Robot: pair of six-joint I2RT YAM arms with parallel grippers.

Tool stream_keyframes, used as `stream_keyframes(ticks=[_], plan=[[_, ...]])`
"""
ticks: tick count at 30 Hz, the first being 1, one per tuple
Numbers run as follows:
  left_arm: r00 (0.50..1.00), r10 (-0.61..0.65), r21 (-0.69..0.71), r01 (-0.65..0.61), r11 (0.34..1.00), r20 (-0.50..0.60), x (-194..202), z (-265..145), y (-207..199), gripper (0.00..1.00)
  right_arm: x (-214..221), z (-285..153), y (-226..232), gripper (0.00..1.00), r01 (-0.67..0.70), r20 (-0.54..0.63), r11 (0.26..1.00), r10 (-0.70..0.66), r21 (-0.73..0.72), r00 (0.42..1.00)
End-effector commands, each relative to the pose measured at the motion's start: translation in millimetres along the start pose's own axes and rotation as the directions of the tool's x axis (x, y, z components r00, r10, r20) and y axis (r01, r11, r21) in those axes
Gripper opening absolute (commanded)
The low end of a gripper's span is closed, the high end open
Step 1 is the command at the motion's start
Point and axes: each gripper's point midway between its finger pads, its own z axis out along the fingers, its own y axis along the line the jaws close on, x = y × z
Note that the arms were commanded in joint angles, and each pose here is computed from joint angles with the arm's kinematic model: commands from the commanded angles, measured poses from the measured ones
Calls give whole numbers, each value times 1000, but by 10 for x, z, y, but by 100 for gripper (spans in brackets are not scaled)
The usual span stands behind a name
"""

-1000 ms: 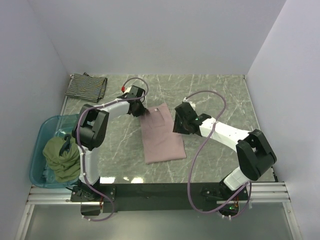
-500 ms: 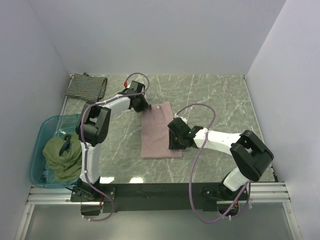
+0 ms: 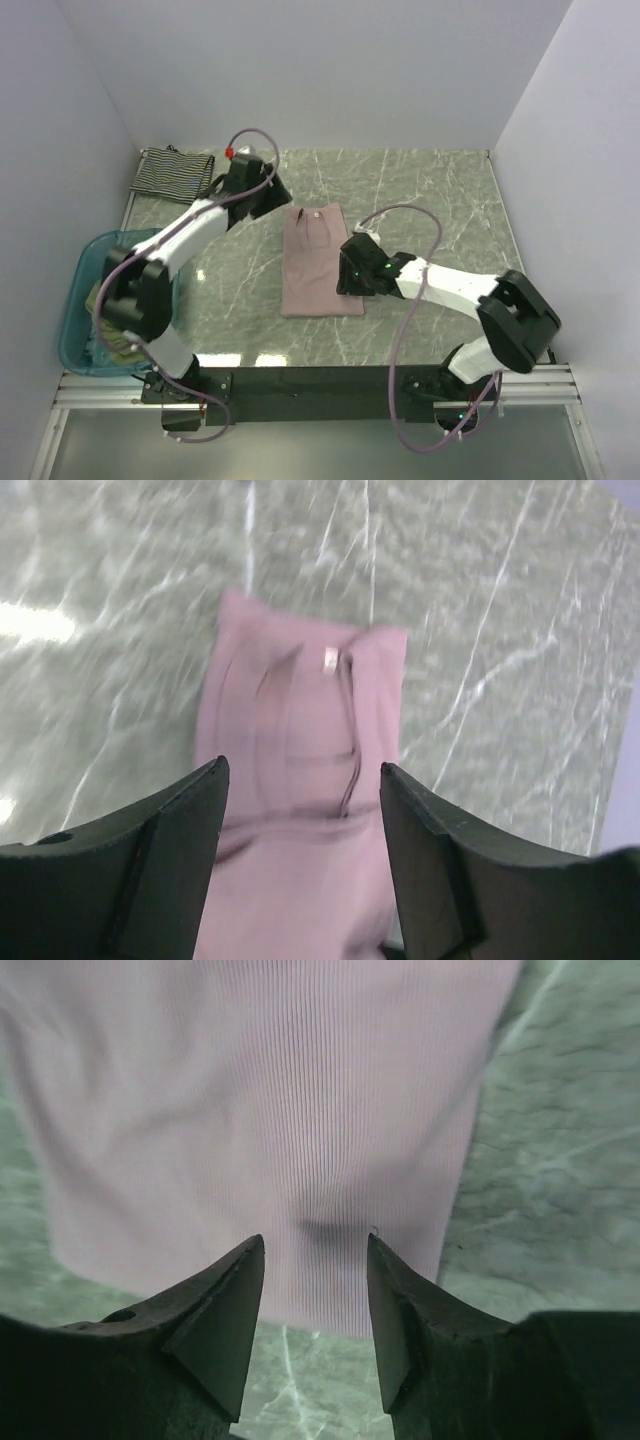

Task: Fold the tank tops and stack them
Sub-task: Fold the tank top

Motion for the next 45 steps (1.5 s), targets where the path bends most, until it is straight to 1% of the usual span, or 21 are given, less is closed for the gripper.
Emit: stream_keyframes(ticks=[1,2,3,4,5,6,8,9,10,13,14,17,18,22,28,35,36,39,44,45], plan=[[998,-17,-95,12,995,-56,435,-351,443,68,-259,-244,-114,54,-93,125,996,92,5,988],[997,-21,-83,15,996,-76,564,-419,478,66,-248,-304,-179,55,-111,141,994,109,6,984],[992,-29,-119,14,993,-125,839,-464,701,66,-231,-330,-199,56,-128,145,992,126,0,981],[992,-42,-98,30,995,-123,894,-588,694,65,-221,-354,-233,57,-141,151,990,140,-3,979],[989,-36,-81,24,996,-145,1031,-638,703,63,-174,-397,-274,57,-152,153,988,153,-13,976],[979,-41,-90,23,996,-199,1292,-683,843,63,-127,-412,-280,58,-169,143,985,171,-23,975],[974,-42,-23,38,999,-221,1480,-824,736,62,-38,-435,-336,59,-195,133,980,198,-33,971],[966,-43,-22,39,999,-254,1646,-863,797,62,15,-433,-333,59,-202,115,978,206,-47,972],[963,-43,3,46,999,-266,1740,-933,731,62,56,-431,-336,59,-210,107,976,215,-58,971],[946,-61,29,74,997,-318,1978,-1021,733,62,310,-356,-387,59,-239,43,967,243,-84,969],[942,-65,33,80,996,-329,2034,-1028,742,63,311,-347,-348,59,-253,42,961,259,-109,965],[927,-78,16,90,996,-366,2238,-1044,807,63,378,-299,-335,59,-277,24,952,283,-131,959],[920,-96,-11,99,995,-380,2311,-1036,871,62,402,-295,-304,59,-282,8,948,287,-147,958],[913,-123,-55,110,992,-390,2424,-1037,927,61,447,-245,-291,59,-304,-11,940,306,-155,952],[917,-171,-127,134,983,-360,2454,-971,1031,59,503,-194,-331,56,-334,-20,932,334,-141,942],[918,-208,-141,169,975,-337,2481,-885,1066,54,492,-164,-446,50,-347,21,933,350,-101,936],[926,-213,-161,170,972,-310,2451,-849,1106,52,480,-156,-471,49,-347,34,933,351,-93,936],[931,-212,-169,167,971,-297,2449,-824,1139,48,469,-146,-494,48,-346,49,934,351,-88,935],[935,-196,-185,145,972,-296,2464,-804,1176,41,447,-101,-486,45,-338,54,938,343,-81,938],[934,-195,-185,144,972,-299,2474,-800,1176,38,442,-92,-489,44,-340,55,937,344,-78,937]])
